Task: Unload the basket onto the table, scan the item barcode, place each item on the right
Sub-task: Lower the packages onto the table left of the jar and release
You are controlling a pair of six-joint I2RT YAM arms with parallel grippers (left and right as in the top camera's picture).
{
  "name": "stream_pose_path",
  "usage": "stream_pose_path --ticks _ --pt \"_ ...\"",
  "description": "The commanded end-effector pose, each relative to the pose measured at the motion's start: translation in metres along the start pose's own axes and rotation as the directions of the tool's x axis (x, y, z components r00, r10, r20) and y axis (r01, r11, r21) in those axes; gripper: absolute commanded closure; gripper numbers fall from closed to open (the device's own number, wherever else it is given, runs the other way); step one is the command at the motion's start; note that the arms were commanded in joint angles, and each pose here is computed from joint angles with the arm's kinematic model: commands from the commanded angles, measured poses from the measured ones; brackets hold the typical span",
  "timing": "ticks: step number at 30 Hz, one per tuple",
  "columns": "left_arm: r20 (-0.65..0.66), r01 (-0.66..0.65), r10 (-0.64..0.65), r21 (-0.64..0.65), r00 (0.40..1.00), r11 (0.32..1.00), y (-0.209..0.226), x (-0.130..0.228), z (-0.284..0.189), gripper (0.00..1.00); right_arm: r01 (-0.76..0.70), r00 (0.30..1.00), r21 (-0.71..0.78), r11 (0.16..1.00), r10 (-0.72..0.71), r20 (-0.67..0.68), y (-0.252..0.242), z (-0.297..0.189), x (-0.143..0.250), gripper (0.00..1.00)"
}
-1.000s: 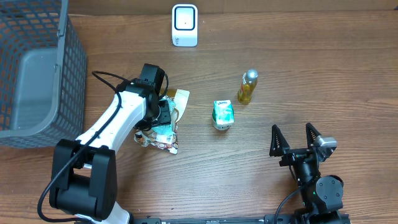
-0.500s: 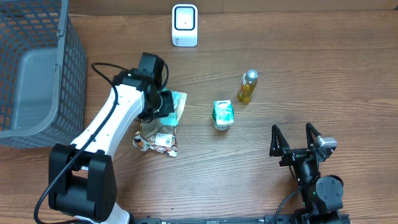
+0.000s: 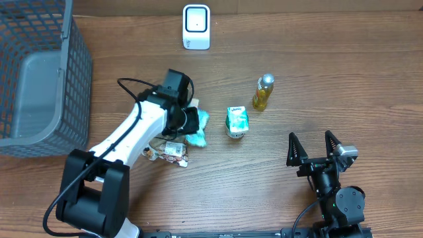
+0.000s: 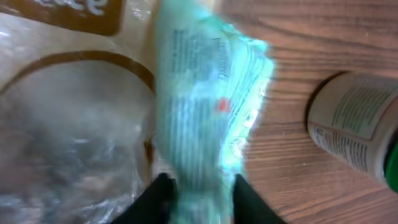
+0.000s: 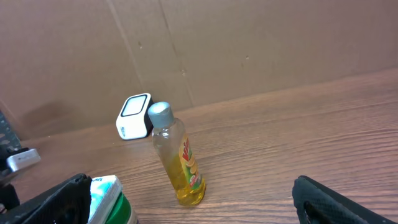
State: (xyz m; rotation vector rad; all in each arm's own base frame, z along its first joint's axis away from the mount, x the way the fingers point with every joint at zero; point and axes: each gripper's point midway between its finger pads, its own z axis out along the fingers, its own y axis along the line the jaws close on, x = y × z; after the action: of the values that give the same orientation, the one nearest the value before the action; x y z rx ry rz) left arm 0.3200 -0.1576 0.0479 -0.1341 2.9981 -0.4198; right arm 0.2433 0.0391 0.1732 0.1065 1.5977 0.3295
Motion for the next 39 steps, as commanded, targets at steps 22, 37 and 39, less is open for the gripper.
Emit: stream_pose_path --ticks 22,37,39 --pt "-0.277 -0.096 0.008 -0.303 0.961 0.948 0.061 0.057 -0.049 0.96 0.005 1.000 -0.008 1.000 -0.005 0.001 0.001 0.000 0.002 0.00" --pt "-0.220 -0.073 -0.019 -0.402 0.975 0.913 0.091 0.062 -0.020 0.95 0.005 1.000 -0.007 1.000 -0.005 0.001 0.001 0.000 0.002 0.00" --pt "-0.178 -0.065 -0.005 -0.385 0.984 0.921 0.088 0.052 -0.014 0.94 0.005 1.000 -0.007 1.000 -0.005 0.002 0.001 0.000 0.002 0.00"
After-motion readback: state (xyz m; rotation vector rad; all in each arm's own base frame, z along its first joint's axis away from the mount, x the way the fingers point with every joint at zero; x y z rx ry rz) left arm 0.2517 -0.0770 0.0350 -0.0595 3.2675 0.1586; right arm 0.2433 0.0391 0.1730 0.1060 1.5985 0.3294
